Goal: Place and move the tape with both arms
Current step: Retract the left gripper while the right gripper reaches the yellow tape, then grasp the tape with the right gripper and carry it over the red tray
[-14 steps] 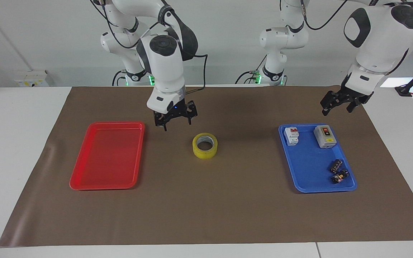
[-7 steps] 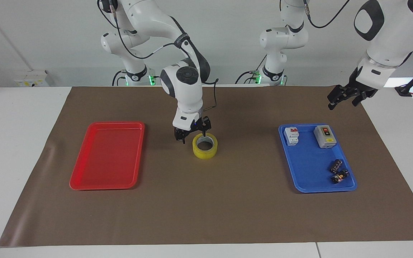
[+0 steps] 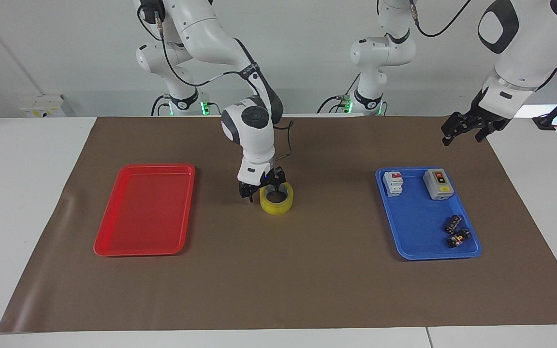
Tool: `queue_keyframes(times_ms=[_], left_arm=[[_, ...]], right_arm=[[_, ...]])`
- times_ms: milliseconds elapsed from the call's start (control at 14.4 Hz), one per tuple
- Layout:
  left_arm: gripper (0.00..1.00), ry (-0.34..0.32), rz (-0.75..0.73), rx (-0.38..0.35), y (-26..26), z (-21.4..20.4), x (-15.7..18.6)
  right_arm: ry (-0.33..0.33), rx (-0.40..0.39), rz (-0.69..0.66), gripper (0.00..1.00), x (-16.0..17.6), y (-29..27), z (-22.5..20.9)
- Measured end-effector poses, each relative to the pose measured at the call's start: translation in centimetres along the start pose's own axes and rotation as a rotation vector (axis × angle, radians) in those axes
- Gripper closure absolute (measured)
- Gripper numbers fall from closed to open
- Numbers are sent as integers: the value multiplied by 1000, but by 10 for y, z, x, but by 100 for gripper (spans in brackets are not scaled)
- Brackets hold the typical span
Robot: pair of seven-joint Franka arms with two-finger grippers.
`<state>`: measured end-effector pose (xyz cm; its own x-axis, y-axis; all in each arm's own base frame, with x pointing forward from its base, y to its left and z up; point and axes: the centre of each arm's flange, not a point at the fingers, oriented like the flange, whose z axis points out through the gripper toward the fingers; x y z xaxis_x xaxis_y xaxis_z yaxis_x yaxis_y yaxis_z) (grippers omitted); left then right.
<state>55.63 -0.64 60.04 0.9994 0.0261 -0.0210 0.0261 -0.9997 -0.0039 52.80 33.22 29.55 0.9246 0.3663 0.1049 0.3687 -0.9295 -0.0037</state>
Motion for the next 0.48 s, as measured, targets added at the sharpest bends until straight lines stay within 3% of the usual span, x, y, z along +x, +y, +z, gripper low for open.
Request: queue_keyframes(times_ms=[208,485], left_arm=[[0,0,1,0,0,0,0],[0,0,1,0,0,0,0]], right_arm=[[13,0,3,4,1,2,7],[17,1,4,52,2,2,7]])
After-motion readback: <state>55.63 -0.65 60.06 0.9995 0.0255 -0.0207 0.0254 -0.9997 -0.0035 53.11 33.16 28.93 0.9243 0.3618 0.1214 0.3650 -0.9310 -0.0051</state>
